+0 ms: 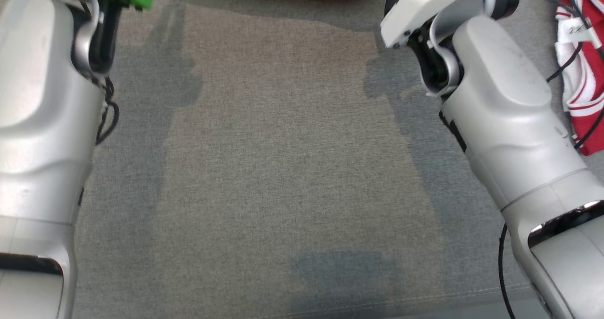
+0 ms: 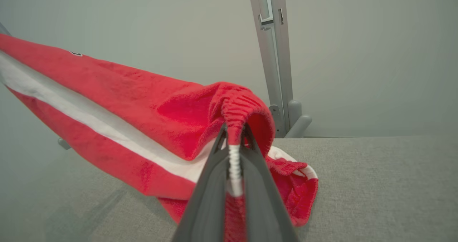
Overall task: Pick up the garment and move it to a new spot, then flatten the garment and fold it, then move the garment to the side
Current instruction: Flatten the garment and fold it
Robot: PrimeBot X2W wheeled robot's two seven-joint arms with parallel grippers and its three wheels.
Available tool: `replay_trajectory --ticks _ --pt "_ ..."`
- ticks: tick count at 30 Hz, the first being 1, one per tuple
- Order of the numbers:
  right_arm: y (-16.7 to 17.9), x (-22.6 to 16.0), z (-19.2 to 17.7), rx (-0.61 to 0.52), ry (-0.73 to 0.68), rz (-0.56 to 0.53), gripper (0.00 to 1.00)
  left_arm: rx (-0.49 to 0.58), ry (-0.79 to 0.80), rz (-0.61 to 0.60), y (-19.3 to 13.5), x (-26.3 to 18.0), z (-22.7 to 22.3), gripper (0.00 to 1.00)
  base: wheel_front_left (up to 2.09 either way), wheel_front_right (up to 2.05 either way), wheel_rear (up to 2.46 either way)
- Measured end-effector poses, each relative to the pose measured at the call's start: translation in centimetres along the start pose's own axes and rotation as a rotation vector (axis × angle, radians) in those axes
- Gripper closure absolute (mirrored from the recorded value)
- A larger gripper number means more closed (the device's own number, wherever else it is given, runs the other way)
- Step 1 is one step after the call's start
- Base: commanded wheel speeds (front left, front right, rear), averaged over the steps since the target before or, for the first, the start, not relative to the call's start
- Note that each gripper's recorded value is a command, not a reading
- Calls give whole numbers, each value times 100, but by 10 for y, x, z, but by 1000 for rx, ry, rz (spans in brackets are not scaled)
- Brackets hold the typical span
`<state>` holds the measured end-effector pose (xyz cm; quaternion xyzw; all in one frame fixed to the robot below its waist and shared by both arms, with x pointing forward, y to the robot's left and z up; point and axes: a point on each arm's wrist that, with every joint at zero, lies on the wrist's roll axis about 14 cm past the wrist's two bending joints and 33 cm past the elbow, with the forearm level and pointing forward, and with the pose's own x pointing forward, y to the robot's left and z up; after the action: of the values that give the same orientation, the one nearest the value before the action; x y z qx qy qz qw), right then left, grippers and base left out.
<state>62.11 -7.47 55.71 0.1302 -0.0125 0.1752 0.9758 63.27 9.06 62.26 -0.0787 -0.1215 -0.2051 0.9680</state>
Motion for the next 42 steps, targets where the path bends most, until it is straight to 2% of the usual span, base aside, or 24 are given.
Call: replay_trajectory --ticks 4,9,13,20,30,42 --pt "5 -5 -72 61 129 14 100 -66 147 55 20 -35 -76 100 0 0 0" --pt "25 -7 -104 126 159 66 100 -118 221 87 32 -75 -109 100 0 0 0" --pt "25 -21 -102 149 142 89 100 -173 229 106 33 -103 -110 100 0 0 0" --pt "23 -77 -90 198 107 114 100 -288 196 169 23 -160 -99 100 0 0 0" --pt "42 -173 -111 289 160 68 100 -471 266 324 -14 -260 -116 100 0 0 0" --pt "79 -254 -112 313 208 76 100 -522 235 413 -42 -326 -92 100 0 0 0"
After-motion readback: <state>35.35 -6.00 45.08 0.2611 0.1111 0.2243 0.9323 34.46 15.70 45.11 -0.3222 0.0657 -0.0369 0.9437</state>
